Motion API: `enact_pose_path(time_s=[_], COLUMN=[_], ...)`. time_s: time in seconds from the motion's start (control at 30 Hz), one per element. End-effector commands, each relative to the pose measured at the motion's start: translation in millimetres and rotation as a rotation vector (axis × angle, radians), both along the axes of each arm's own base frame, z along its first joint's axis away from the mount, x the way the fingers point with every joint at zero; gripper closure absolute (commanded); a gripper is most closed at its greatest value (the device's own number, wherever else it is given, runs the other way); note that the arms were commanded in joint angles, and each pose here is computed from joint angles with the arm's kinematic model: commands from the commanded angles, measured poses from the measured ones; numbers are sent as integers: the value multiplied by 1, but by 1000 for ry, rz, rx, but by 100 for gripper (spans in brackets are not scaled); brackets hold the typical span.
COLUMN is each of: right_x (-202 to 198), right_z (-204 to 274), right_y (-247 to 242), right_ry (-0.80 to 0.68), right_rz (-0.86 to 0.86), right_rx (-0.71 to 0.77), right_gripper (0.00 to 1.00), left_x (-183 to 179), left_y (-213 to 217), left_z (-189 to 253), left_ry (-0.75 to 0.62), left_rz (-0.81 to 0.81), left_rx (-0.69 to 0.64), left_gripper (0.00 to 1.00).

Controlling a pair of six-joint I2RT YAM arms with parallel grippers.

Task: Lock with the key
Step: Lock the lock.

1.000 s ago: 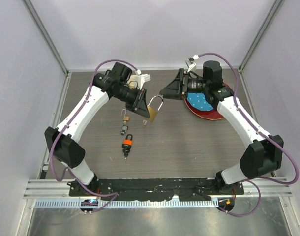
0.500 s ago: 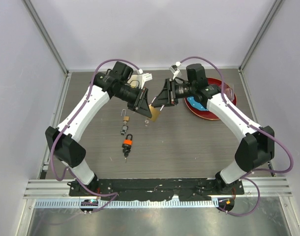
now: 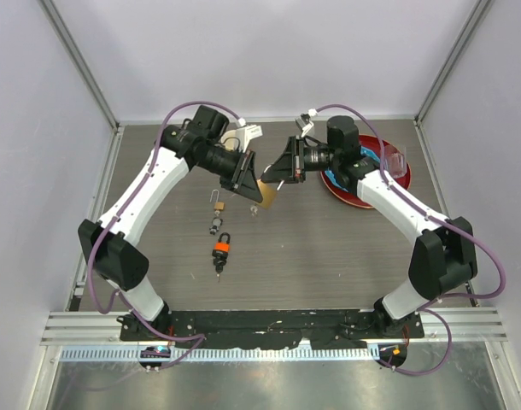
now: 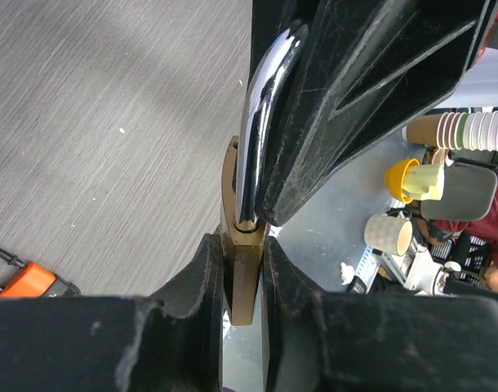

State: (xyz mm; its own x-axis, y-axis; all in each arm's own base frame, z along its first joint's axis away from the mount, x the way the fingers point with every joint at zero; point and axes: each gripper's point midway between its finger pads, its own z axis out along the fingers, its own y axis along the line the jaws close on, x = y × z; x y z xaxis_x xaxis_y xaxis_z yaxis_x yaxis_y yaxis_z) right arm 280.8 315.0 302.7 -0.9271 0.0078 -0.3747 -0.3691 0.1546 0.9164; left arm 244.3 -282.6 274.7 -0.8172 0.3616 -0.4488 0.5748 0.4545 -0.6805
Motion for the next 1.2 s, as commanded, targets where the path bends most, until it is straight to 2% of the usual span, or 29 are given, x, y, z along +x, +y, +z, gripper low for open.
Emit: enact_pose_path(time_s=[0.0,0.1,0.2,0.37,0.43,0.53,0.67,0.83,0.97,1.17], right_x=[3,6,10,23,28,35,46,54,54,53], right_z=[43,49,57,75,86,101,118,128,133,140], right_y=[2,0,-3,-14,-22,-33,-52,-69,-76,-79], right_ry=[-118,-127,-133,-115,-117,-105,-64,73,174,297], right_rz=[-54,-95,-136,-236,-275,-331,-411,-496,-514,-521], right_rx=[96,98,105,128,145,172,226,275,308,364], right_gripper=[98,98,98,98,98,98,98,98,98,98], left_x=[-6,0,13,38,52,66,82,99,108,114], left_y=[-13,-14,-12,-7,-6,-4,-3,-1,-3,-18], left_z=[41,41,42,58,69,93,129,171,182,180], left_ry=[-66,-92,-126,-195,-230,-293,-397,-553,-582,-546], left_rz=[-59,-36,17,125,178,234,304,380,420,389], left_rx=[-141,-133,-120,-159,-205,-266,-340,-440,-490,-546], left_gripper=[100,100,91,54,43,33,28,21,17,17])
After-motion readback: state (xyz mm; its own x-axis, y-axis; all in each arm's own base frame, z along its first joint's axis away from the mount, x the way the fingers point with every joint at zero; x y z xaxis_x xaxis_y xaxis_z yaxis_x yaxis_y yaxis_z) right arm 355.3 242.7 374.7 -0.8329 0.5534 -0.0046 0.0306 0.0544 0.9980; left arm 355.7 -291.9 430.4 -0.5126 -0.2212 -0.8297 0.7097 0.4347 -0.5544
